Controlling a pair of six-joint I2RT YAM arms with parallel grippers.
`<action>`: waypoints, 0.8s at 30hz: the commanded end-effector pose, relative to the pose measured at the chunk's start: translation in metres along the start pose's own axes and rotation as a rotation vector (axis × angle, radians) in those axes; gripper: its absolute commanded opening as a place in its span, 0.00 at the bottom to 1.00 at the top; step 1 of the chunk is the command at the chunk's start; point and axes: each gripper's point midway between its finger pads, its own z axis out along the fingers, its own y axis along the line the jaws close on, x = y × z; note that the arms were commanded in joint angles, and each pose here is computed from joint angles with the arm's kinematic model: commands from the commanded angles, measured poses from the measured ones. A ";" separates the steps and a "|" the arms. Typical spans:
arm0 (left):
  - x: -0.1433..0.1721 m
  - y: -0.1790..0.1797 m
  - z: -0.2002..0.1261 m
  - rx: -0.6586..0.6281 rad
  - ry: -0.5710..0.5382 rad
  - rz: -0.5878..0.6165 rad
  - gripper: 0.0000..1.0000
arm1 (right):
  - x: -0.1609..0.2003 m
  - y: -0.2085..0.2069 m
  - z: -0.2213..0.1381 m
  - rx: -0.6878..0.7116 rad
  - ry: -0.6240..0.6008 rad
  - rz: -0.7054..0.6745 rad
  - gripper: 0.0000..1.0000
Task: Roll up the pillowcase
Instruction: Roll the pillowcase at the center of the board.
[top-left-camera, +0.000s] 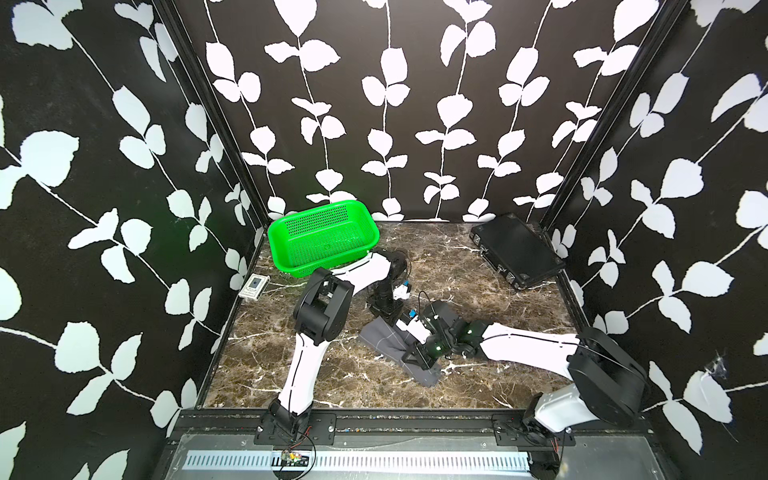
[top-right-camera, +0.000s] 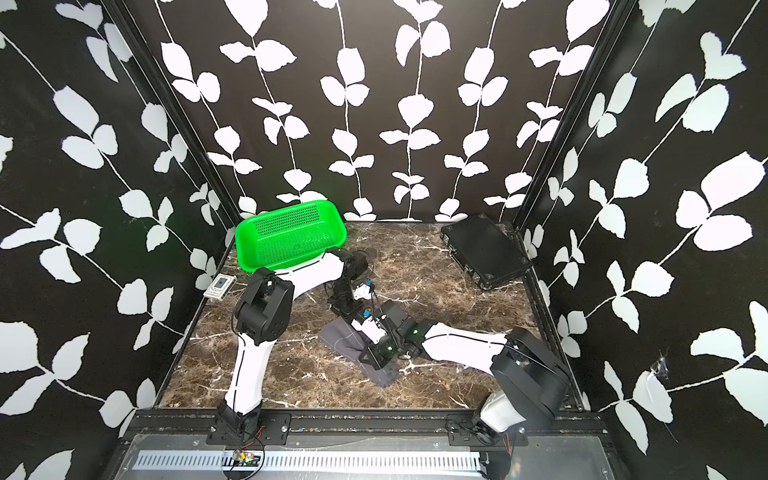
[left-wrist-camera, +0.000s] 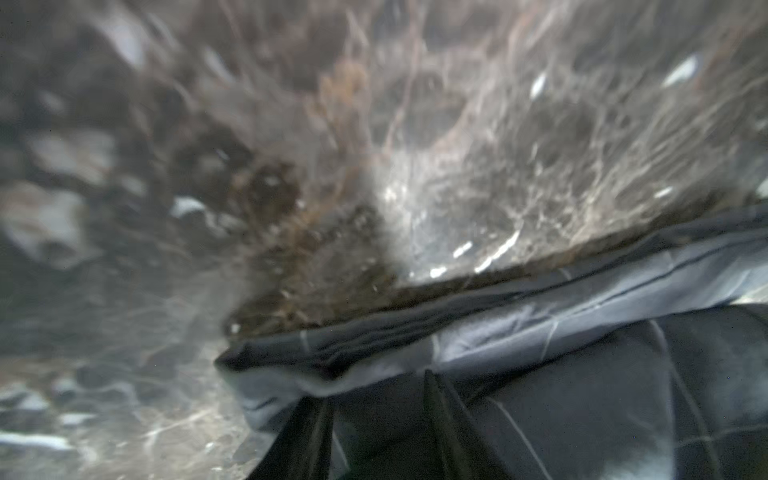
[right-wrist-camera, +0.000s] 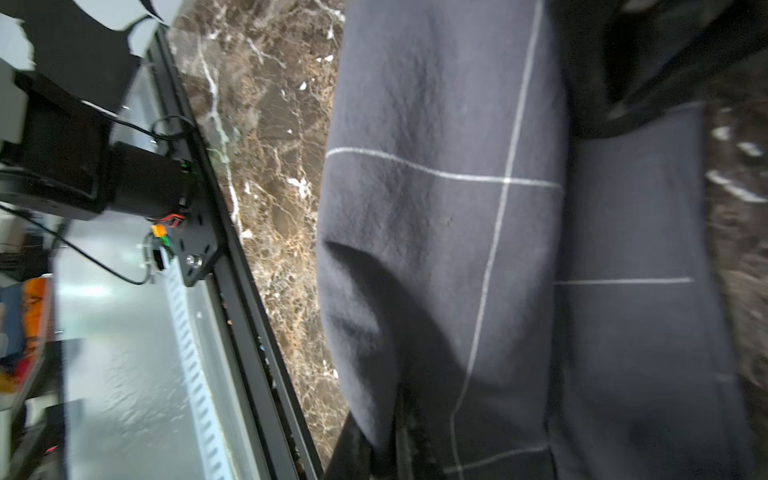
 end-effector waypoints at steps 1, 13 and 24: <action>-0.013 0.010 -0.011 -0.025 -0.047 -0.003 0.42 | -0.003 0.014 0.005 -0.147 0.008 0.021 0.11; -0.037 0.031 -0.064 -0.105 -0.181 -0.069 0.50 | -0.016 -0.008 0.011 -0.229 -0.015 0.129 0.13; 0.011 0.025 -0.072 -0.056 -0.153 -0.124 0.57 | -0.035 -0.031 0.005 -0.301 -0.073 0.275 0.16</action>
